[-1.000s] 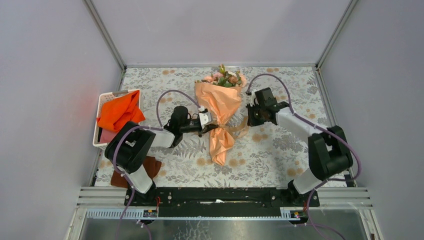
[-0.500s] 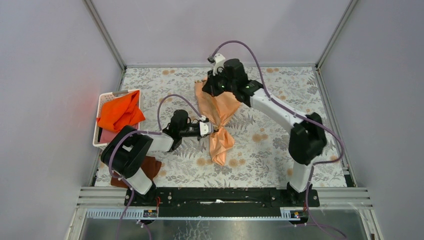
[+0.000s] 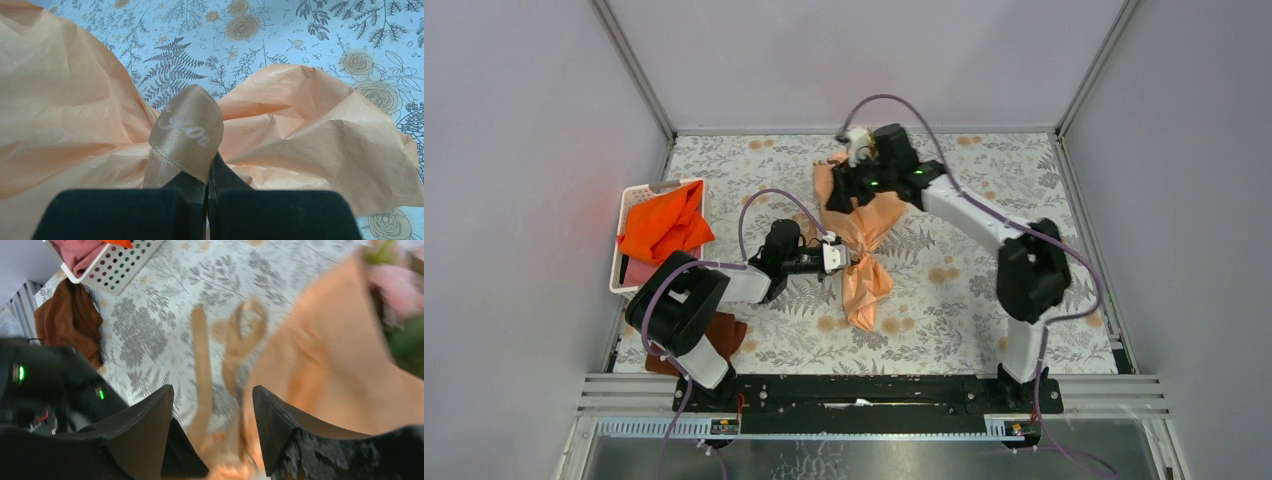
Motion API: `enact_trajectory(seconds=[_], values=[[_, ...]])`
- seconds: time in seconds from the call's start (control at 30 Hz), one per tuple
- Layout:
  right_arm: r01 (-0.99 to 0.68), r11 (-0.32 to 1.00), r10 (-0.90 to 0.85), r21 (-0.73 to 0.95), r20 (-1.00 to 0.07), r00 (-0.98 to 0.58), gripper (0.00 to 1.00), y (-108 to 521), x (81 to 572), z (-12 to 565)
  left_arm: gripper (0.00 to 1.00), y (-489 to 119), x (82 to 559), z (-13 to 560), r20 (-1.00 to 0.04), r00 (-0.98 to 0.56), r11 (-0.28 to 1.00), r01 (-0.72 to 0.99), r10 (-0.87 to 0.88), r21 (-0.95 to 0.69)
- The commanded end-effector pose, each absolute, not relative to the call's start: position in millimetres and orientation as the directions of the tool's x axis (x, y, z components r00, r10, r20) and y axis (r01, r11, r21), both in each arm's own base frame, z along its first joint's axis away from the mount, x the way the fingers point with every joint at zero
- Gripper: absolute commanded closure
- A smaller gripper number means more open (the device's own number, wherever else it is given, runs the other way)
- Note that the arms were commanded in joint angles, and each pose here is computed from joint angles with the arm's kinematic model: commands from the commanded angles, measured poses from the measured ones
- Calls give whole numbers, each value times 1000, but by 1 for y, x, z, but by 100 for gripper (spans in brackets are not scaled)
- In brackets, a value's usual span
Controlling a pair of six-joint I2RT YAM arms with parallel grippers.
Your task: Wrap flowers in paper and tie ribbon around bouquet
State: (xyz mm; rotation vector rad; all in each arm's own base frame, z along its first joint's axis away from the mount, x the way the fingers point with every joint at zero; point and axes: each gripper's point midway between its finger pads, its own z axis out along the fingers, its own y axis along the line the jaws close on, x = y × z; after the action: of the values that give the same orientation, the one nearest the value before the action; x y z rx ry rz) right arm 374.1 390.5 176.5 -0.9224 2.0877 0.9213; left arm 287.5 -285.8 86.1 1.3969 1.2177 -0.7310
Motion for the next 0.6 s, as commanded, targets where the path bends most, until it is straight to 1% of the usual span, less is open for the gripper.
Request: enact_trajectory(seconds=[0.0, 0.07, 0.13, 0.2, 0.37, 0.57], values=[[-879, 402, -198, 255, -913, -356, 33, 323, 369, 236, 100, -287, 291, 96, -915, 313, 135, 925, 256, 354], [-971, 205, -242, 125, -955, -174, 32, 316, 327, 229, 100, -287, 291, 95, -913, 314, 134, 925, 259, 356], [-993, 101, -236, 56, -968, -79, 31, 311, 298, 220, 100, -287, 291, 94, -914, 311, 133, 926, 262, 353], [-997, 74, -214, 34, -975, -49, 29, 309, 287, 214, 100, -287, 291, 93, -914, 309, 131, 927, 263, 351], [-995, 49, -170, 88, -981, -95, 27, 320, 279, 203, 100, -287, 291, 92, -913, 308, 126, 928, 269, 350], [-992, 72, -210, 100, -971, -113, 29, 335, 284, 179, 100, -287, 294, 92, -911, 307, 126, 928, 277, 351]])
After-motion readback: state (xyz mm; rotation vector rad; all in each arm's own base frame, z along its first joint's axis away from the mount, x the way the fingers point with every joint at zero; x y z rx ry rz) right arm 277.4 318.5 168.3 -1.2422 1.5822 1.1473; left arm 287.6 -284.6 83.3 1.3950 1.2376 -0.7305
